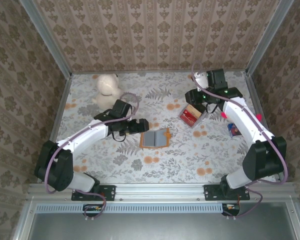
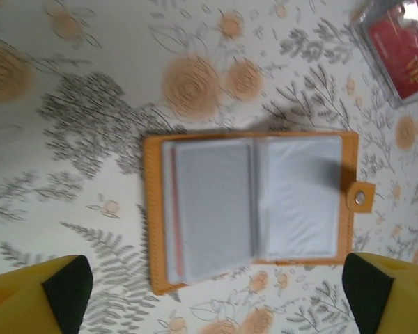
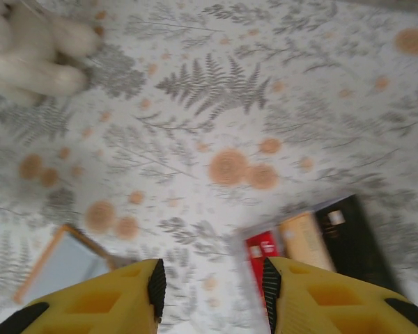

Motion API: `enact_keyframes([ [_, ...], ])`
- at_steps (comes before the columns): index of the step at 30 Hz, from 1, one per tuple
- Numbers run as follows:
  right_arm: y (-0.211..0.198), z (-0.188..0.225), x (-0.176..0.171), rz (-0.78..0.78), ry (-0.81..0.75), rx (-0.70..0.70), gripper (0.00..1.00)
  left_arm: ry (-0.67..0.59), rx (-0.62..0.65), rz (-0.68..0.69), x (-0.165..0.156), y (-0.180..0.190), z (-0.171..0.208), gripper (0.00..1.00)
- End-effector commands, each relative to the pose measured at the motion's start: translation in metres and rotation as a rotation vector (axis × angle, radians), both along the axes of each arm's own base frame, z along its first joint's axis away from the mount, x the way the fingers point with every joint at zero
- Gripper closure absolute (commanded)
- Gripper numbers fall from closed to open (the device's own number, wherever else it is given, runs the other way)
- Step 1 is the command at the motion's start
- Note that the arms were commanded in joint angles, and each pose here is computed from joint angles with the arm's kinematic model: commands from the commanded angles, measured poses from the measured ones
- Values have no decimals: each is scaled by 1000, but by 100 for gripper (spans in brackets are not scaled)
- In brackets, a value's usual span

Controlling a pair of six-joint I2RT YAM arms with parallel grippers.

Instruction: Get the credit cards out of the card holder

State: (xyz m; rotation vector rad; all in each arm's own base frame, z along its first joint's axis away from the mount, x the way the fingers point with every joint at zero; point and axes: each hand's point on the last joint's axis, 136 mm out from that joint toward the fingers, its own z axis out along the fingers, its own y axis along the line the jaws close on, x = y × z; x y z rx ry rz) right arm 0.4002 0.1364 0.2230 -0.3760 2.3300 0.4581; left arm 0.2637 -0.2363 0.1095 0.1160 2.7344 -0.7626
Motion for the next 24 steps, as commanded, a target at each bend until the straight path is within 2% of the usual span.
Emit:
enact_keyframes([
  [1, 29, -3, -15, -74, 92, 159, 56, 33, 1, 18, -5, -9, -10, 9],
  [5, 53, -38, -41, -116, 256, 201, 56, 60, -19, 20, -11, -21, -16, 25],
  [9, 81, -72, -66, -144, 325, 220, 54, 82, -14, 0, -15, -30, -25, 42],
  [17, 133, -122, -99, -168, 445, 289, 55, 136, 38, 30, -16, -28, -48, 53],
  [24, 141, -158, -110, -189, 530, 221, 57, 183, 82, 49, -19, -29, -63, 59],
])
